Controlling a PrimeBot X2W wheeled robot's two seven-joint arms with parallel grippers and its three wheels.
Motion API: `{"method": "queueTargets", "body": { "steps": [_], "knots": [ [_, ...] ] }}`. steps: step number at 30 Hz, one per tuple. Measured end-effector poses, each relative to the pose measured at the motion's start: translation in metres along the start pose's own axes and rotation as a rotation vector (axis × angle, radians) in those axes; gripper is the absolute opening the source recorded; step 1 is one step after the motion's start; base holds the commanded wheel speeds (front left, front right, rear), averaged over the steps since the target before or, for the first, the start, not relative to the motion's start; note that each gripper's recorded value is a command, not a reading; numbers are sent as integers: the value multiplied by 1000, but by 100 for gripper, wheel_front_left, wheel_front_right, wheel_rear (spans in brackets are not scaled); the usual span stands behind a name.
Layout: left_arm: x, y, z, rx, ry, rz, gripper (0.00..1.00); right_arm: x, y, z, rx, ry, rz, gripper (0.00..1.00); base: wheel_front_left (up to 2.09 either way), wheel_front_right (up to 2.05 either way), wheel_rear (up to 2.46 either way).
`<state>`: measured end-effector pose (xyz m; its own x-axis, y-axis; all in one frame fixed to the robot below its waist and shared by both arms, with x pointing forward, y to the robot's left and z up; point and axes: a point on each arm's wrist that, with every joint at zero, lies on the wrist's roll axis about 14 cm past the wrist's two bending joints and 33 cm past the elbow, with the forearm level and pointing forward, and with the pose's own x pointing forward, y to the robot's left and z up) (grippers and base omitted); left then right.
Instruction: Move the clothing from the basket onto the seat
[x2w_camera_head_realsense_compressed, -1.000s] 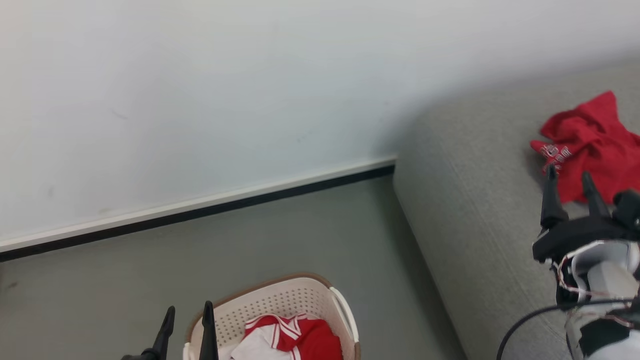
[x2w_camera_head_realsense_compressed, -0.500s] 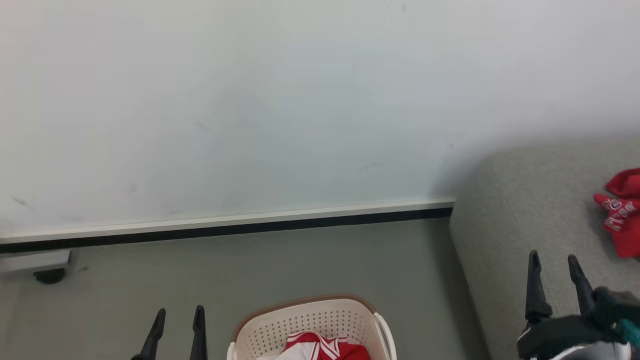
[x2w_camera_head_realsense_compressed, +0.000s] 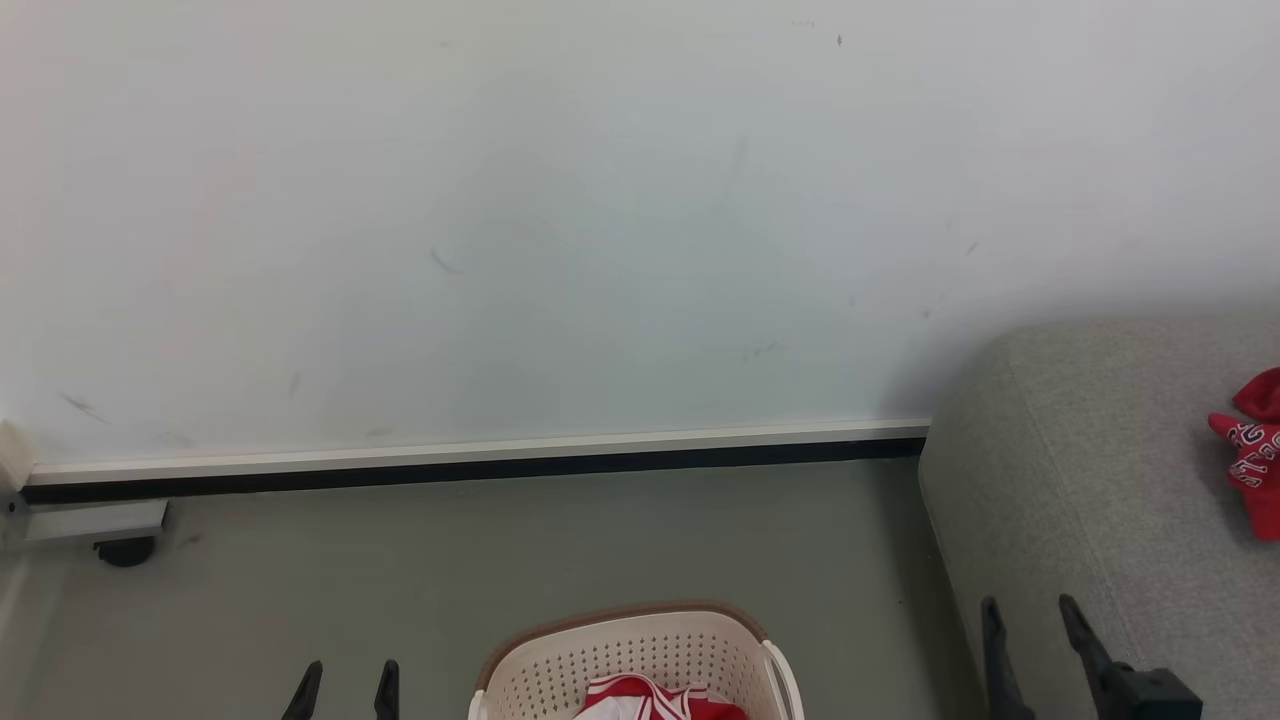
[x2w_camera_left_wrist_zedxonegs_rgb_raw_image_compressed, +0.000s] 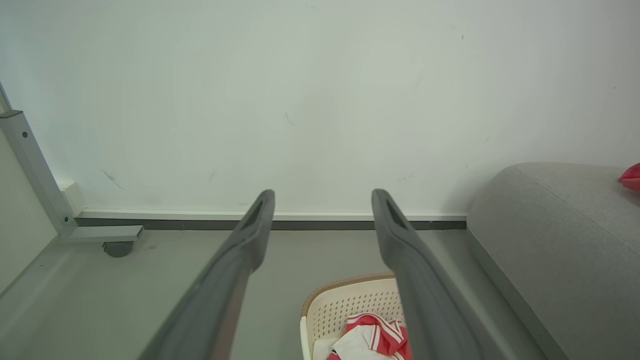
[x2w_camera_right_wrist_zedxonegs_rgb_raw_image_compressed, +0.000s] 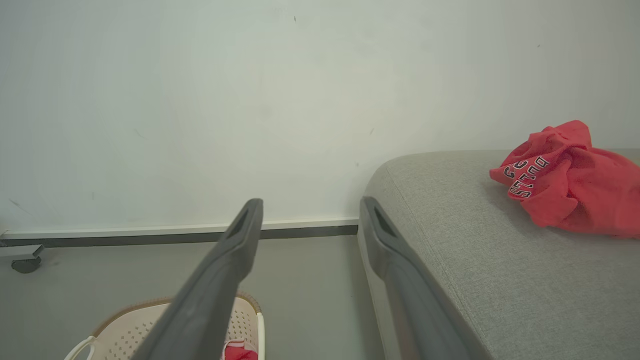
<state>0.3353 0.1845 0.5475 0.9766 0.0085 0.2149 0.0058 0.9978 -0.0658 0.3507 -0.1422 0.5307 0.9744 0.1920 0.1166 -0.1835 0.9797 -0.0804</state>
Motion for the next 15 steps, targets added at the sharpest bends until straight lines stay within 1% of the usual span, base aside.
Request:
{"method": "queueTargets", "body": {
  "steps": [6,15],
  "knots": [
    [-2,5,-11,7,34,0,100,-4,10,-10,42,28,23,100,0,0,0],
    [-6,13,-22,0,72,19,100,-10,10,-18,80,48,14,100,0,0,0]
  ]
}}
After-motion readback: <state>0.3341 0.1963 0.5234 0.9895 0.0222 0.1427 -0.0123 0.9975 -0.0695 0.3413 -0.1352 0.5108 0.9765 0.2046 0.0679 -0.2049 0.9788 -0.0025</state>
